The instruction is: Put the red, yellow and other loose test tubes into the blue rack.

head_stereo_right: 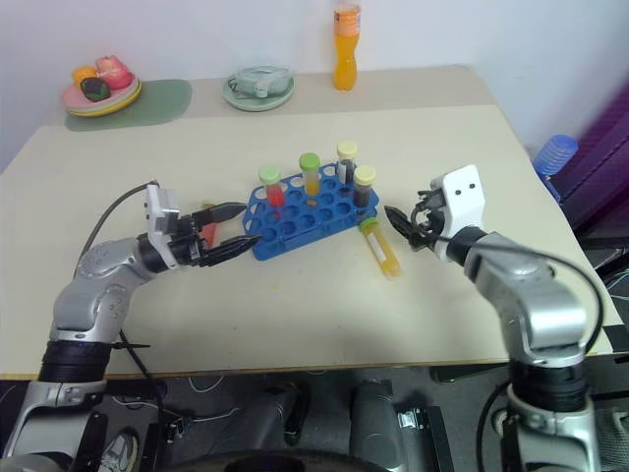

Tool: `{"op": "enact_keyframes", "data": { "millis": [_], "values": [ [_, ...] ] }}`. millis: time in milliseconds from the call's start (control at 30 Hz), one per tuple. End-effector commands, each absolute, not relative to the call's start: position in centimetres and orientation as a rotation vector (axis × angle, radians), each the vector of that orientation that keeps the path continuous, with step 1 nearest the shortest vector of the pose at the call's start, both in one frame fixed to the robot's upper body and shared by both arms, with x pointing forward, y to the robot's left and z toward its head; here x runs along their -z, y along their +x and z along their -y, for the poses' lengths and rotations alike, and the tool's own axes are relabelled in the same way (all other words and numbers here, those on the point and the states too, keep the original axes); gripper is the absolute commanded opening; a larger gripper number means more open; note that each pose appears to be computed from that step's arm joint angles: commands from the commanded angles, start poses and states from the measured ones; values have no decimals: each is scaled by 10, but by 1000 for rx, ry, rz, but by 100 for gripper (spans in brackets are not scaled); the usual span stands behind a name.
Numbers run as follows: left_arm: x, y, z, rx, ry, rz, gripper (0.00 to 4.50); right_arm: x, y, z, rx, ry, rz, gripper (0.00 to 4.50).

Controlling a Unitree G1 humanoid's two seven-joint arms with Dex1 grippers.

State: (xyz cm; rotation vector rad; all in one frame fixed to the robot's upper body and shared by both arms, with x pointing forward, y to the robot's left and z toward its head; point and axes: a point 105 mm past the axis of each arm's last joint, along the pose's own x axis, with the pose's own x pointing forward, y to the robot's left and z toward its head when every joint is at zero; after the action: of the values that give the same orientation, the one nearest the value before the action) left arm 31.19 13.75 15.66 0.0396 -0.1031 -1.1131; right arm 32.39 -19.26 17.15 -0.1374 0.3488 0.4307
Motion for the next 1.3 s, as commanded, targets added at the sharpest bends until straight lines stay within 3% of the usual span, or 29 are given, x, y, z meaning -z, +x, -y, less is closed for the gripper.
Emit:
{"op": "enact_keyframes", "data": {
  "millis": [33,367,900,1000,1133,1267,1300],
  "values": [
    [-165,314,-134,1136,59,136,372,-178,324,193,-411,-71,-547,366],
    [-161,313,-132,1160,56,116,372,-160,344,167,-441,-75,-751,366],
    [-157,304,-140,1132,59,106,372,-128,353,140,-453,-16,-891,366],
    [-156,302,-144,1124,61,103,372,-119,349,142,-446,-52,-925,277],
    [-155,302,-146,1114,62,101,372,-112,344,144,-453,-76,-944,88],
    [-154,302,-147,1108,58,100,372,-112,336,148,-482,-162,-943,77],
    [-153,302,-147,1107,59,99,372,-115,336,154,-496,-277,-888,77]
  ]
}}
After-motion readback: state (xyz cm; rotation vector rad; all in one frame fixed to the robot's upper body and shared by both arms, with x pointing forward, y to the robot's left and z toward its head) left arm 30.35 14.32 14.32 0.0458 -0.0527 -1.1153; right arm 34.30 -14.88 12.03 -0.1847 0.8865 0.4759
